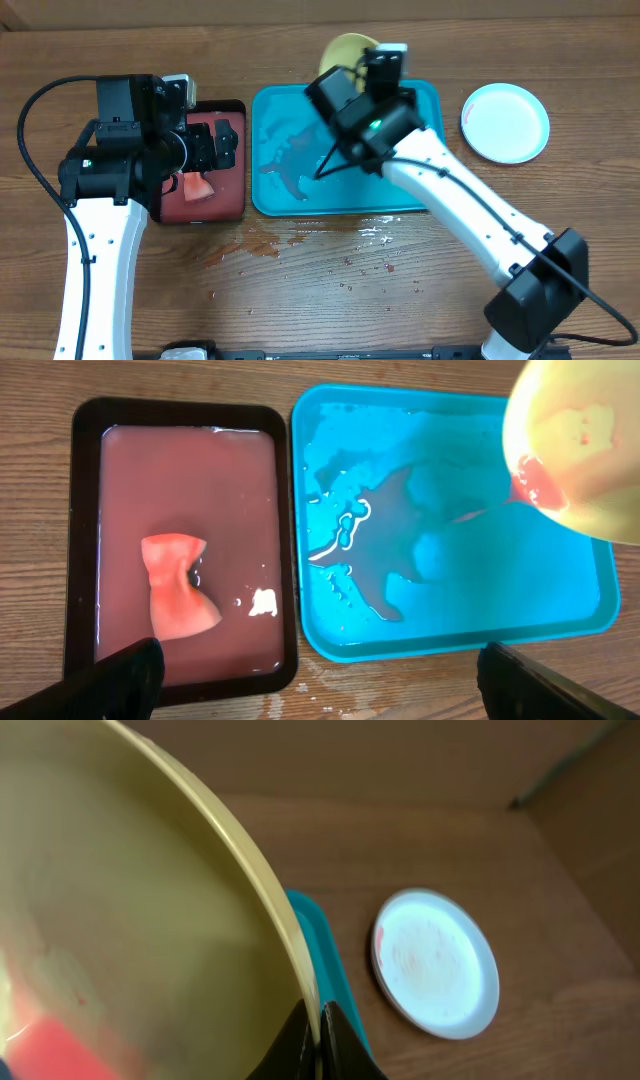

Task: Clean dirty plates on tray and stack at the side
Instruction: 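Lift the yellow plate by its rim with the right gripper, tilting it up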

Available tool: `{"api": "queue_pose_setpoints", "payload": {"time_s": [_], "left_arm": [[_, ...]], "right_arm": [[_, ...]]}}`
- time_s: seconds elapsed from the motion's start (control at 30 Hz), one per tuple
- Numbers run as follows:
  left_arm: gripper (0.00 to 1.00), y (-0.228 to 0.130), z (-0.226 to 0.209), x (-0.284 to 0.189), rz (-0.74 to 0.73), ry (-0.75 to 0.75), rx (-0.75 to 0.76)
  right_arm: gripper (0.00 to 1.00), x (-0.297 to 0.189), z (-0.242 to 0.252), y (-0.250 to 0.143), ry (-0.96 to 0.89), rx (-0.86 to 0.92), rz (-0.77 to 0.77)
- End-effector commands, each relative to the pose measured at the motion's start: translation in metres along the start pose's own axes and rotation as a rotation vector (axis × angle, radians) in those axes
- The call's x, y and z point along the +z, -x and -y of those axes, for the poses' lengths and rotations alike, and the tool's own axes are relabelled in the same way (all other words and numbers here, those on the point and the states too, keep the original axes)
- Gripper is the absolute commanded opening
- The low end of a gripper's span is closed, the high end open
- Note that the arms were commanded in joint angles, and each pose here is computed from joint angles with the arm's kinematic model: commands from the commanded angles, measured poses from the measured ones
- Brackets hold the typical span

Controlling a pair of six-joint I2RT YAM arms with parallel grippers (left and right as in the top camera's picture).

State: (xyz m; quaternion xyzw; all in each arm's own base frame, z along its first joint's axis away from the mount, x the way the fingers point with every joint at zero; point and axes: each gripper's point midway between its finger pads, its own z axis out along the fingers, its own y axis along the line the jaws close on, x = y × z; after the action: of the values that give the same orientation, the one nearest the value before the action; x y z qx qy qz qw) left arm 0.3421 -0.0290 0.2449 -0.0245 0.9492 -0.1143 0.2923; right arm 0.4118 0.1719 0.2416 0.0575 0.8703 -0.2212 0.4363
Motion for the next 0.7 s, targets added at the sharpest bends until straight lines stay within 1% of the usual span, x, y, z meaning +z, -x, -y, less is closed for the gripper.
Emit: {"api": "queue_pose_setpoints", "payload": {"time_s": [0.0,0.13,0.23,0.57,0.67], "left_arm": [[1.00,0.006,0.007,-0.008,0.027,-0.023,0.046],[1.00,0.006,0.007,-0.008,0.027,-0.022,0.059],[1.00,0.006,0.006,-0.008,0.027,-0.019,0.062],[1.00,0.006,0.006,-0.007,0.027,-0.015,0.077],[1.00,0.006,0.006,-0.007,0.027,-0.015,0.077]], "right_arm": [[0.04,-0.018,0.010,0.013,-0.091,-0.043,0.121],[0.04,-0.029,0.003,0.010,-0.133,-0.053,0.196],[0.04,-0.032,0.001,0.008,-0.147,-0.057,0.221],[0.04,-0.033,-0.004,0.012,-0.140,-0.031,0.240],[0.04,-0.039,0.009,0.022,-0.222,-0.013,0.299]]}}
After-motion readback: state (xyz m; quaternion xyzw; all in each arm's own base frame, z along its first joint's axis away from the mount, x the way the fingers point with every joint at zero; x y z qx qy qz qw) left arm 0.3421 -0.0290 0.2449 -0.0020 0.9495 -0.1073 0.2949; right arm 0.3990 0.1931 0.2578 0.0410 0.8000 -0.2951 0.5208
